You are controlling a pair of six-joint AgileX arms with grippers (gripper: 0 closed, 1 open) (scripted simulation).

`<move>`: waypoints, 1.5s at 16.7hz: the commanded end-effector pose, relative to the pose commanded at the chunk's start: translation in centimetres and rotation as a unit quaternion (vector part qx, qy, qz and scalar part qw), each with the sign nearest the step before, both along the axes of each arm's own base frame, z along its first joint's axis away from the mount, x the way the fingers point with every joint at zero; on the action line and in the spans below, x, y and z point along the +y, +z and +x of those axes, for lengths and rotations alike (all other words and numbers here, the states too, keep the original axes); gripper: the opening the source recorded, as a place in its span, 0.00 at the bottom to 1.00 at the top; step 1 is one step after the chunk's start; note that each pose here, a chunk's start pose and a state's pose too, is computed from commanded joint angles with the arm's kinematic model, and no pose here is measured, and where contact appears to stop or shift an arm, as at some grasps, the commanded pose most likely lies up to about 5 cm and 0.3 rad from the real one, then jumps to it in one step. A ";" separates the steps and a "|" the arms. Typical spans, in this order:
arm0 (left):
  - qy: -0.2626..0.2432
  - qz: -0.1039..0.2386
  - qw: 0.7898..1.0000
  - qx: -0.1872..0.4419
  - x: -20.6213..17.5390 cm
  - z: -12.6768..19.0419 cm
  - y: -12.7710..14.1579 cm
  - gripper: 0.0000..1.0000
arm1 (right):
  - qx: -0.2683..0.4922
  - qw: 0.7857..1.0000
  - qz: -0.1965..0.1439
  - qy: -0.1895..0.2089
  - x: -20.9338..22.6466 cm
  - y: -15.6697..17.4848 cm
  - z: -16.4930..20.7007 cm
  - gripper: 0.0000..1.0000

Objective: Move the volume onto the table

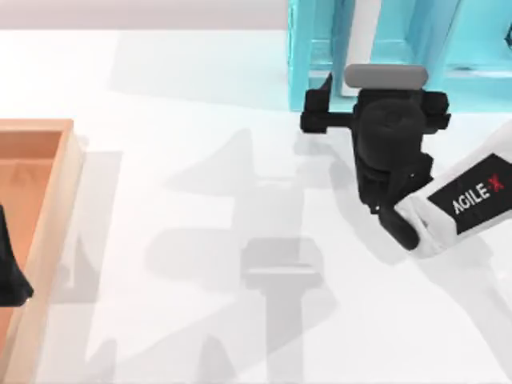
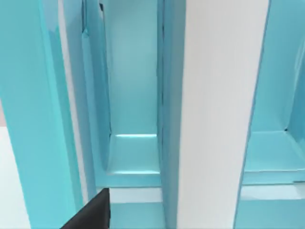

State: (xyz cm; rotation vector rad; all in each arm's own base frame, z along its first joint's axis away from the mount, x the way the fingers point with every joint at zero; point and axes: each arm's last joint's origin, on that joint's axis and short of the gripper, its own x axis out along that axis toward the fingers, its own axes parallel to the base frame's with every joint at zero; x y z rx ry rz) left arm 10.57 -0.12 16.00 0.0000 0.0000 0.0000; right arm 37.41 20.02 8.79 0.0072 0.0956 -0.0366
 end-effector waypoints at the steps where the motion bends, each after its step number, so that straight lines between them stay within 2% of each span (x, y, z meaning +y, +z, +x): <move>1: 0.000 0.000 1.000 0.000 0.0 0.0 0.0 1.00 | 0.000 1.000 0.000 0.000 0.0 0.0 0.0 1.00; 7: 0.000 0.000 1.000 0.000 0.0 0.0 0.0 1.00 | 0.001 1.000 0.000 0.000 -0.1 -0.1 0.8 1.00; 17: 0.000 0.000 1.000 0.000 0.0 0.0 0.0 1.00 | 0.000 1.000 0.000 0.000 -0.2 -0.9 9.3 1.00; 23: 0.000 0.000 1.000 0.000 0.0 0.0 0.0 1.00 | 0.000 1.000 0.000 0.000 -0.4 -1.0 9.9 1.00; 25: 0.000 0.000 1.000 0.000 0.0 0.0 0.0 1.00 | 0.000 1.000 0.000 0.000 -0.4 -1.0 9.9 0.85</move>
